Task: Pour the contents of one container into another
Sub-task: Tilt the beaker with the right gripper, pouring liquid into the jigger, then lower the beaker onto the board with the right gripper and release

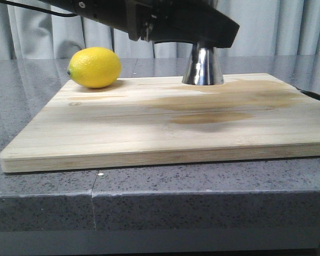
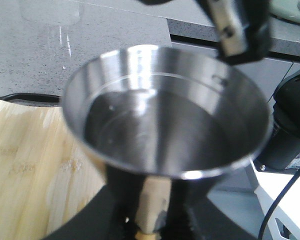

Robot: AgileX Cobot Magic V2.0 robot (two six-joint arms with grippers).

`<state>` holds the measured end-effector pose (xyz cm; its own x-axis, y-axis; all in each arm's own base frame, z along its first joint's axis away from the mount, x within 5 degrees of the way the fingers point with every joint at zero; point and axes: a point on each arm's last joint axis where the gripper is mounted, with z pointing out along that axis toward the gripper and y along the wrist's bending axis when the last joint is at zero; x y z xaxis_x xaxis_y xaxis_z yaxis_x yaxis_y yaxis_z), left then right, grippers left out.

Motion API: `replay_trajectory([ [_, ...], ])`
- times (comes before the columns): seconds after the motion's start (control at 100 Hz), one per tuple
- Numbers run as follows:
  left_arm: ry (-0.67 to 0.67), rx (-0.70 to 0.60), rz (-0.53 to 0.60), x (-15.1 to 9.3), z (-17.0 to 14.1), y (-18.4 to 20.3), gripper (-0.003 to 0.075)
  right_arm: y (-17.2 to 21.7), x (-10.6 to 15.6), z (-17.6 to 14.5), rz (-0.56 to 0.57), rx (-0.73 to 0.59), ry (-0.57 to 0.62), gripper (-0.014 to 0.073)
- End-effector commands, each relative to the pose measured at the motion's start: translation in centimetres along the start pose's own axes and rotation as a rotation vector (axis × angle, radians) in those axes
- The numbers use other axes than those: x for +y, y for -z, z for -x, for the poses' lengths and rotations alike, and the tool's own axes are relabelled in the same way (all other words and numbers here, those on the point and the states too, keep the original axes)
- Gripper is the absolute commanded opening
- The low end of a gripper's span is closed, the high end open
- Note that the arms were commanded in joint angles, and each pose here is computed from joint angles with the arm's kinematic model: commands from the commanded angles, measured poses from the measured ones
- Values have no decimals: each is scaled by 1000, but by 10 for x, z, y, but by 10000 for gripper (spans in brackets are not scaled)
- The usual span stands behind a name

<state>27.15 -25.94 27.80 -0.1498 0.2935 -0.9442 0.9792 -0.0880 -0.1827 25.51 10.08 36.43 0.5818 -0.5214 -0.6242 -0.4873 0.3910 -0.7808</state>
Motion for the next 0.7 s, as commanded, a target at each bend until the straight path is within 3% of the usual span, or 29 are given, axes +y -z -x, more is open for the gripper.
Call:
replay_trajectory([
  [0.0,-40,-103,-5,-11,29,7,-19,6,-19,17,-105,-60,-153,216],
  [0.26,-43,-102,-1,-10,29,7,-19,3,-26,-2,-195,12,-378,216],
  [0.45,-45,-102,-1,-10,29,7,-19,-7,-29,-44,-256,45,-558,216],
  [0.69,-48,-96,-2,-10,29,7,-19,-18,-19,-103,-254,74,-687,216],
])
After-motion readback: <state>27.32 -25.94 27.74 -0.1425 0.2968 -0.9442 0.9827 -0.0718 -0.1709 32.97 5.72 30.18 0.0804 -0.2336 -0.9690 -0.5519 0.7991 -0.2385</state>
